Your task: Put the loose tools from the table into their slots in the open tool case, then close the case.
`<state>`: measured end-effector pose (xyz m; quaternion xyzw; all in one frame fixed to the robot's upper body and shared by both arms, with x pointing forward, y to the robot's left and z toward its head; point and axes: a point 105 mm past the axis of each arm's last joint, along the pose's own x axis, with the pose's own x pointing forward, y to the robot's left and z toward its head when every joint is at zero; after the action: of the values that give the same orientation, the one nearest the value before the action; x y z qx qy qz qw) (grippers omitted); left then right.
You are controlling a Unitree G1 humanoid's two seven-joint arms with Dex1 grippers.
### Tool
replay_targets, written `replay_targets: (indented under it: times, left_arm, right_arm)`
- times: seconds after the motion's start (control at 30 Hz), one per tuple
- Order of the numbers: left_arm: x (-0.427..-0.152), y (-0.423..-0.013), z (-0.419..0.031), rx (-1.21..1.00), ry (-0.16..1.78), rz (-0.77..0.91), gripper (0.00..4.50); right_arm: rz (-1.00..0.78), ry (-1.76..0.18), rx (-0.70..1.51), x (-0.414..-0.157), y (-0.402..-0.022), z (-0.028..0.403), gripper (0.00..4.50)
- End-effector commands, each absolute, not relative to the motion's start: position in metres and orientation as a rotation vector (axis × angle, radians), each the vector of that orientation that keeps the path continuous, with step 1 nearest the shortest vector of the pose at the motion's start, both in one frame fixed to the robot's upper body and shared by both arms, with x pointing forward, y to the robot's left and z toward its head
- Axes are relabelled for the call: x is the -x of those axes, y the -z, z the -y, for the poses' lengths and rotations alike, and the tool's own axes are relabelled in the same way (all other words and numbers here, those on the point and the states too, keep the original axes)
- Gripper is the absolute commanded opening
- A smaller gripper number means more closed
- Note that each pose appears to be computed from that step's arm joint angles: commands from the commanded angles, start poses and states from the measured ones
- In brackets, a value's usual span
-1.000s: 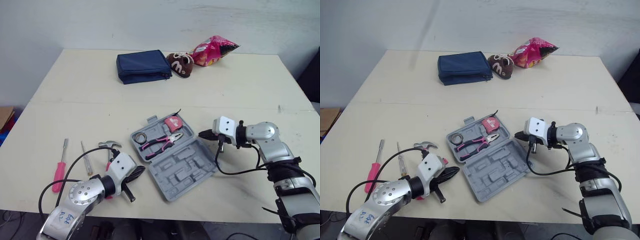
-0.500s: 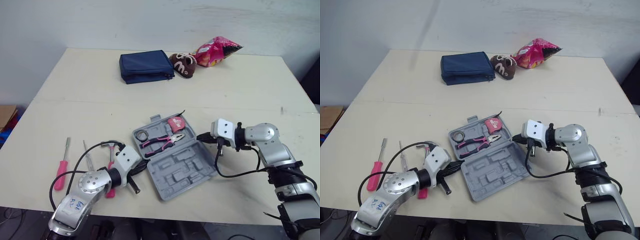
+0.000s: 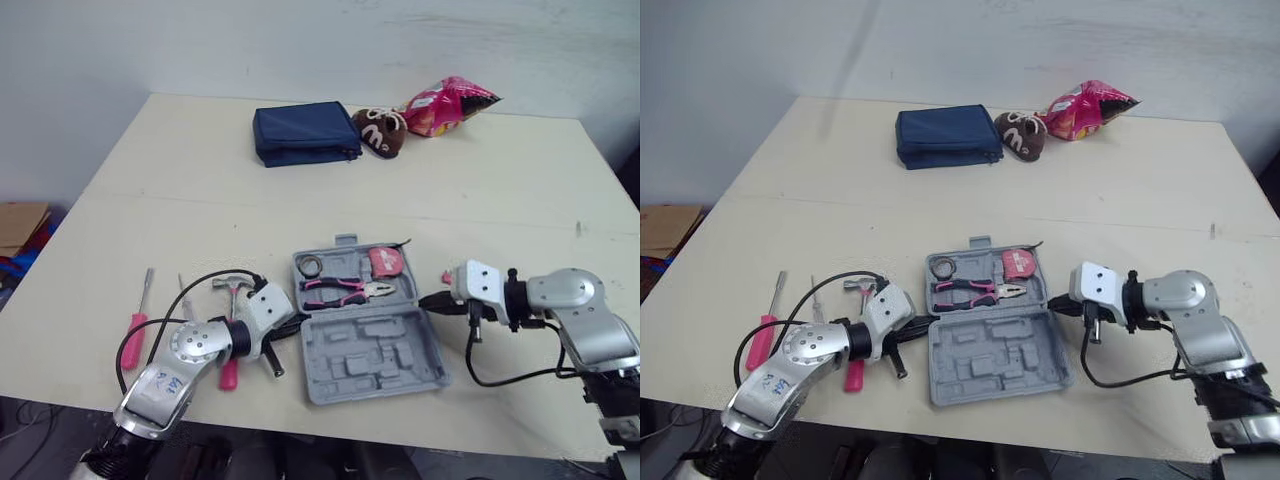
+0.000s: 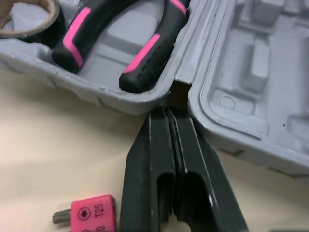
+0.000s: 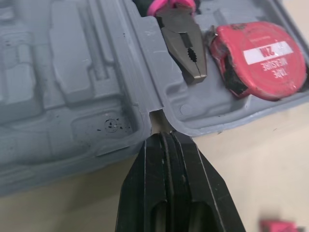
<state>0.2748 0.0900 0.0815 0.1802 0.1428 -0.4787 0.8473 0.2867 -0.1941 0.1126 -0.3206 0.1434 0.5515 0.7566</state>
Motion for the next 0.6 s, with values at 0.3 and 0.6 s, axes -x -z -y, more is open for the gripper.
replay_targets:
  times: [0.3,0.6]
  left_arm:
    - [-0.283,-0.078,-0.066,-0.453,1.122,-0.308,0.0]
    - [-0.279,-0.102,-0.104,-0.537,1.09,-0.269,0.0]
  right_arm:
    - [-0.248,-1.201,0.624,-0.266,-0.123,0.187,0.12]
    - [-0.143,-1.055,0.67,-0.266,-0.146,0.221,0.12]
